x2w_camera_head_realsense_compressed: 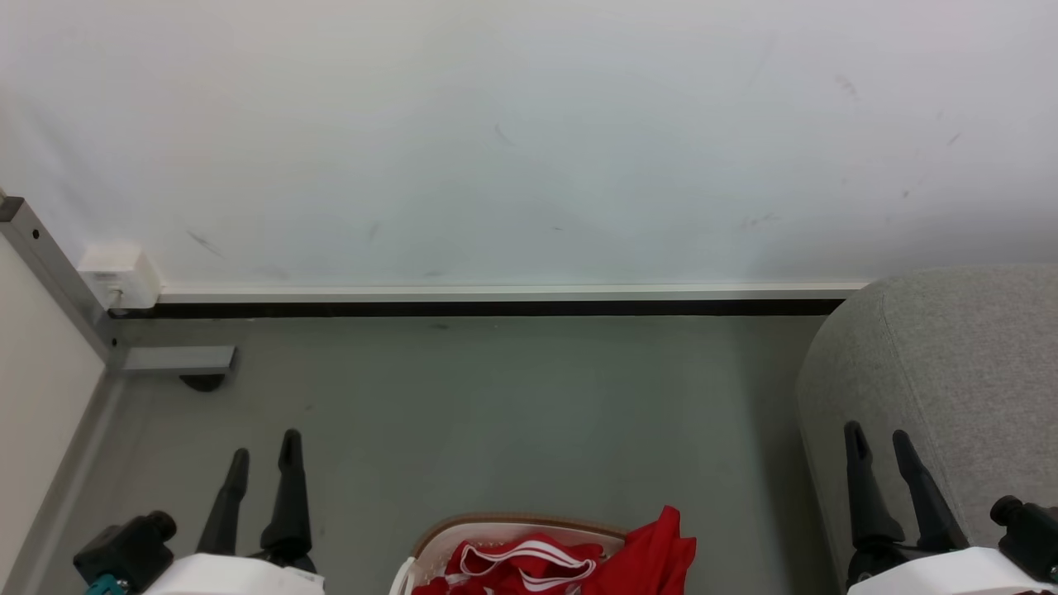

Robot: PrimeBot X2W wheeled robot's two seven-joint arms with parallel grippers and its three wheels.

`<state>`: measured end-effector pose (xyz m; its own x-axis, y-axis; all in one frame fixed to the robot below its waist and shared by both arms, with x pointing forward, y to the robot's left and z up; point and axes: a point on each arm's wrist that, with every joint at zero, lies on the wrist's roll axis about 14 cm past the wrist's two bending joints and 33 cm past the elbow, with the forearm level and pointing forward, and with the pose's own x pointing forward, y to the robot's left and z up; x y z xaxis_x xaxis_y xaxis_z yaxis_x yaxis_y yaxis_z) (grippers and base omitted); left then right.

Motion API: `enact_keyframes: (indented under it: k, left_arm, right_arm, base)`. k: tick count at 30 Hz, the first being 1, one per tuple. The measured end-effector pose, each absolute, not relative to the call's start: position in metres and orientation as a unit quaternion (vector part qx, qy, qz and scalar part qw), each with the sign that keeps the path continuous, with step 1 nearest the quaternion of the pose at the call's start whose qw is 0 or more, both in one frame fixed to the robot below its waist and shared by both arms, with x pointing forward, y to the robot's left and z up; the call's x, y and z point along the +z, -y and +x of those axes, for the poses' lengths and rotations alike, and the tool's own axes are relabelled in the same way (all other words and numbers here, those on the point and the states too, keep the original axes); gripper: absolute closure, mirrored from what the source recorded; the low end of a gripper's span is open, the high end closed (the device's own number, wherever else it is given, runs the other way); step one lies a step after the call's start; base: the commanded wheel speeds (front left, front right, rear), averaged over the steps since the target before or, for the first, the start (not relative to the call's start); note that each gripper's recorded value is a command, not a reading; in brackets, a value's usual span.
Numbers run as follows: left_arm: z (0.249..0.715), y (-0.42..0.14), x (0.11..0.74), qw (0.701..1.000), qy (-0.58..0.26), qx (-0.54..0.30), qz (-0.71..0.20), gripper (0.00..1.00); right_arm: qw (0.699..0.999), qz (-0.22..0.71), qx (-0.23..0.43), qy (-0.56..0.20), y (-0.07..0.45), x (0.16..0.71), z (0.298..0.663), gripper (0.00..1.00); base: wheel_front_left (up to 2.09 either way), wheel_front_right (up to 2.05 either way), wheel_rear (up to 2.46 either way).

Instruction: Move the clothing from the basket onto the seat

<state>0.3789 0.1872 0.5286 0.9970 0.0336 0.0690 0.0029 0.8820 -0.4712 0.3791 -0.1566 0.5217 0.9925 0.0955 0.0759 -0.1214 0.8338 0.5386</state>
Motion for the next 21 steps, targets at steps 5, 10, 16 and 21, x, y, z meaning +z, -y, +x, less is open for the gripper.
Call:
enact_keyframes:
  k: [5,10,16,21]
  left_arm:
    - [0.3776,-0.1873,0.5266,0.975,0.037,0.010,-0.220,0.00]
    - [0.3769,-0.1867,0.5276,0.980,0.042,0.009,-0.196,0.00]
    - [0.3763,-0.1853,0.5319,0.985,0.052,0.006,-0.166,0.00]
    - [0.3762,-0.1839,0.5363,0.988,0.061,0.002,-0.139,0.00]
  right_arm:
    - [0.961,0.268,0.063,0.019,0.1522,0.5186,0.3782,0.00]
    - [0.968,0.240,0.069,0.021,0.1504,0.5182,0.3772,0.00]
    - [0.976,0.206,0.074,0.025,0.1490,0.5182,0.3762,0.00]
    - [0.980,0.180,0.073,0.034,0.1505,0.5208,0.3760,0.00]
  base:
    - [0.00,0.00,0.00]
    - [0.00,0.00,0.00]
    - [0.00,0.00,0.00]
    - [0.00,0.00,0.00]
